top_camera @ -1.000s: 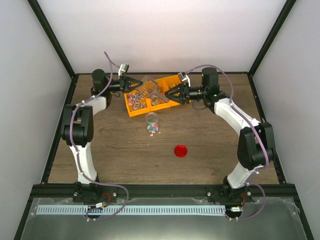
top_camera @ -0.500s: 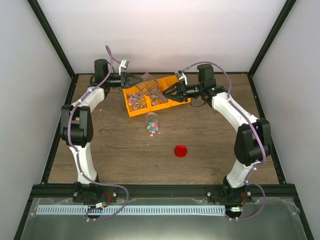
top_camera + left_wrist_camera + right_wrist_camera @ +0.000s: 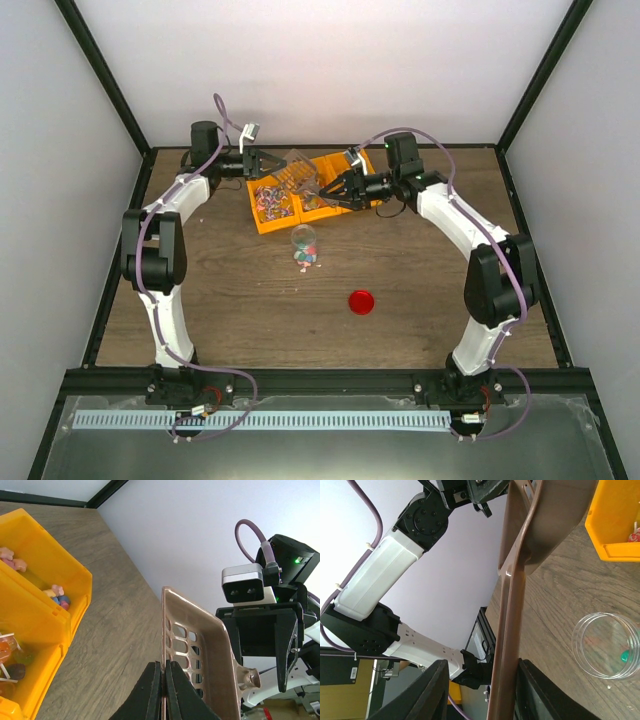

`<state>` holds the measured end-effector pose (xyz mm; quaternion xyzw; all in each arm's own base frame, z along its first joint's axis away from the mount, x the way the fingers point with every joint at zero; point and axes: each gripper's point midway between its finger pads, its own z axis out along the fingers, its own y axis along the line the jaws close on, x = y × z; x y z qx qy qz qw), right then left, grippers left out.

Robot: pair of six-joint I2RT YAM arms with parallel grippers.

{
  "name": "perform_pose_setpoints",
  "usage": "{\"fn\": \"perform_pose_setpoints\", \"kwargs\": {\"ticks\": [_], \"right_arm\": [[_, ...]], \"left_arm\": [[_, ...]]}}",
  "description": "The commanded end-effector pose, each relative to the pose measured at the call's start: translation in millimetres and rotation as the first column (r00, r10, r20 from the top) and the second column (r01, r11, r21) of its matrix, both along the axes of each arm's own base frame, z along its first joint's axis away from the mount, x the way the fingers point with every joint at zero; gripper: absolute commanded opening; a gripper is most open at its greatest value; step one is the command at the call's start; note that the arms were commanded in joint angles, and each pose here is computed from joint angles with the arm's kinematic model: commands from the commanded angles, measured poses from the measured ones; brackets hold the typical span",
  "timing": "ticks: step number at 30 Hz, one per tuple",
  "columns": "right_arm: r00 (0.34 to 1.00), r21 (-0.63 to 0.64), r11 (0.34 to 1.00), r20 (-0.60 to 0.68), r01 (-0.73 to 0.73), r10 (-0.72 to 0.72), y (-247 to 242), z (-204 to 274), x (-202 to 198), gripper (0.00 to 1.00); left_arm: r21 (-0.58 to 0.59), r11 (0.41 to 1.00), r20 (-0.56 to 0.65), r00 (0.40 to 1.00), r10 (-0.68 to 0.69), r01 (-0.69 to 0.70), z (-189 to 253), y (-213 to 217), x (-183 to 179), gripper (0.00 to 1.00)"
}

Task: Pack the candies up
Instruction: Adjust the spatula, then scoop the fake candies from the storage box.

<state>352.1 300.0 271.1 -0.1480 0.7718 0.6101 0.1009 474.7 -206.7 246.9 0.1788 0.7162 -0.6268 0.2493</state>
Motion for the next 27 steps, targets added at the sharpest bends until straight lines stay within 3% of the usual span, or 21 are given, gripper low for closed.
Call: {"fn": "perform_pose_setpoints", "kwargs": {"ticks": [1, 4, 12, 19, 20, 24, 25, 27], "right_arm": [[1.0, 0.0, 1.0, 0.016, -0.023, 0.023, 9, 3, 0, 0.37], [1.0, -0.01, 1.0, 0.014, -0.019, 0.019, 11, -1, -1, 0.3], [1.0, -0.026, 1.0, 0.026, 0.007, -0.006, 12, 0, 1, 0.01], [1.0, -0.015, 1.0, 0.022, 0.006, -0.006, 13, 3, 1, 0.01], [1.0, -0.012, 1.0, 0.021, 0.005, -0.005, 13, 4, 1, 0.01], [0.999, -0.008, 0.999, 0.003, 0.036, -0.036, 12, 5, 3, 0.01], [0.999, 0.001, 0.999, -0.004, 0.054, -0.054, 11, 8, 5, 0.01], [0.993, 0.011, 0.994, -0.03, 0.111, -0.111, 8, 11, 10, 0.01]], "left_arm": [[0.007, 1.0, 0.059, 0.998, 0.015, -0.016, 13, 2, -1, 0.04], [0.01, 1.0, 0.062, 0.998, 0.025, -0.026, 14, 4, 0, 0.04], [0.017, 0.999, 0.061, 0.997, 0.045, -0.046, 11, 9, 2, 0.04], [0.017, 0.998, 0.066, 0.996, 0.055, -0.056, 14, 12, 2, 0.04], [0.017, 0.998, 0.063, 0.996, 0.055, -0.057, 13, 12, 2, 0.08], [0.022, 0.997, 0.067, 0.995, 0.077, -0.079, 14, 15, 3, 0.51], [0.029, 0.993, 0.059, 0.992, 0.11, -0.112, 14, 20, 7, 0.58], [0.04, 0.981, 0.034, 0.982, 0.188, -0.189, 10, 34, 17, 0.62]]}}
